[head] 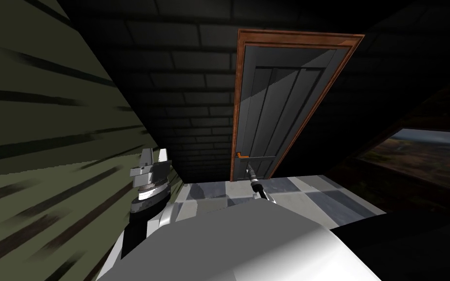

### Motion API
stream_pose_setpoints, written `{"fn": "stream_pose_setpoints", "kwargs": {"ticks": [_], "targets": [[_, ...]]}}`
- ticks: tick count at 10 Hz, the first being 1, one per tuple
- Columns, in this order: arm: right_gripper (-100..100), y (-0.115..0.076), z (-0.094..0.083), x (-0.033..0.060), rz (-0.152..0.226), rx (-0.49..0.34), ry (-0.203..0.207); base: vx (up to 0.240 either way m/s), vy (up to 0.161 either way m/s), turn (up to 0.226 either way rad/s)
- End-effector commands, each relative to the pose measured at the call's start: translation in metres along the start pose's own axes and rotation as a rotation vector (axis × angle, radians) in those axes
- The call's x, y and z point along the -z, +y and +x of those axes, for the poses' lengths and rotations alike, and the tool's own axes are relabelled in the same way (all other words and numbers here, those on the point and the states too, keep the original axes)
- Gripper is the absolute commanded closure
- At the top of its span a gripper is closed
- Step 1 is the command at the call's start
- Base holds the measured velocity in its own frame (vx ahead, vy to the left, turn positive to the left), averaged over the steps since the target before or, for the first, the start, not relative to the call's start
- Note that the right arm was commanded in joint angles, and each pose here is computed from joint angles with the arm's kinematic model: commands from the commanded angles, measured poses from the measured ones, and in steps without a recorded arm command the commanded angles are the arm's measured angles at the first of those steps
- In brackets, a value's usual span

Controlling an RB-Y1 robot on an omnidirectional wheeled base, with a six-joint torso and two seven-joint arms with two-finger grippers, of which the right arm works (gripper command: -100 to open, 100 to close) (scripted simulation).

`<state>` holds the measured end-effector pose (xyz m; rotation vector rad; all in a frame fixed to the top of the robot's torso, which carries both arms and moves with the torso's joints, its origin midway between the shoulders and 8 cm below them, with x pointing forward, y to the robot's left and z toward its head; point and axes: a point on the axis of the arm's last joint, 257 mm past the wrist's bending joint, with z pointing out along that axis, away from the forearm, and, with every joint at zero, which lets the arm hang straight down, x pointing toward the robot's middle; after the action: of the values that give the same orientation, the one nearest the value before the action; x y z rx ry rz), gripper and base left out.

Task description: Pull the door open

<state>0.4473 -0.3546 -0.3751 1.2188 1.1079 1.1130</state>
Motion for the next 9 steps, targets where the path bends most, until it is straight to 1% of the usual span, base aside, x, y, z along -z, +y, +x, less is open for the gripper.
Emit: {"fn": "stream_pose_setpoints", "kwargs": {"ticks": [1, 4, 5, 6, 7, 9], "targets": [[-100, -0.007, 0.000, 0.0012, 0.014, -0.011, -0.001, 0.096, 0.004, 0.008], [-100, -0.017, 0.000, 0.0034, 0.035, -0.027, -0.003, 0.119, -0.005, 0.006], [-100, -0.015, 0.000, 0.0027, 0.031, -0.023, -0.002, 0.066, -0.005, 0.005], [-100, -0.017, -0.014, 0.0071, 0.033, -0.024, -0.017, 0.124, 0.033, 0.115], [-100, -0.018, -0.019, 0.0087, 0.033, -0.024, -0.023, 0.177, 0.047, 0.103], [-100, -0.019, -0.043, 0.0169, 0.035, -0.024, -0.050, 0.215, 0.046, 0.132]]}}
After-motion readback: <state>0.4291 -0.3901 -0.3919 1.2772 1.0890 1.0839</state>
